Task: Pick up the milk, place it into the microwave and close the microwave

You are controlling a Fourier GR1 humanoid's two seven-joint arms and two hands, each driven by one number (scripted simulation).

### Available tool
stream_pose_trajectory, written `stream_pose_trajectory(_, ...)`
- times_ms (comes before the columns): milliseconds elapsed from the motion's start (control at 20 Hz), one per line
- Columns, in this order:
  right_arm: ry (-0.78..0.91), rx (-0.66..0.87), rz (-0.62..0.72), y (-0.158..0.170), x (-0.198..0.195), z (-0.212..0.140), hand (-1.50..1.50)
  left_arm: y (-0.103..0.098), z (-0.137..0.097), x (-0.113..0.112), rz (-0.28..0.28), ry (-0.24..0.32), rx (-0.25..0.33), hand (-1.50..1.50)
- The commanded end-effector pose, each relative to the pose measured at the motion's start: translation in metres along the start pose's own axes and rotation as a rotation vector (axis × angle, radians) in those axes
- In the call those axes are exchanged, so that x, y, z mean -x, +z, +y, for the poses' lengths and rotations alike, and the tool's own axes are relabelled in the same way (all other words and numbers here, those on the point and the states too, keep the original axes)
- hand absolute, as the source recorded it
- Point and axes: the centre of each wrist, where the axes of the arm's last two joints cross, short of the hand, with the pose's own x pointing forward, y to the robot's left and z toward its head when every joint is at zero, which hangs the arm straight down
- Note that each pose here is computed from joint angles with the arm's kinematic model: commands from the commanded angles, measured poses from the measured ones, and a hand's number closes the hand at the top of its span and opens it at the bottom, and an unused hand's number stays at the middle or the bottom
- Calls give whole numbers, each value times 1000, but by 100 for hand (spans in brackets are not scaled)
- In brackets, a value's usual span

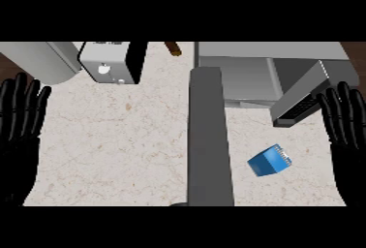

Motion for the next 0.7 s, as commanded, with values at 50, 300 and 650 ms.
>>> stream_pose_trajectory(50, 1, -91, -7, -9, -15, 0, -150, -3, 22, 4, -1, 14, 30, -150)
stream_pose_trajectory(300, -184, -296, -39, 1, -31, -3, -150, -8, 4, 21, 62, 262, 105, -150)
stream_pose_trajectory(650, -159, -259, 9, 27, -43, -19, -150, 23, 54, 8, 67, 282, 91, -150)
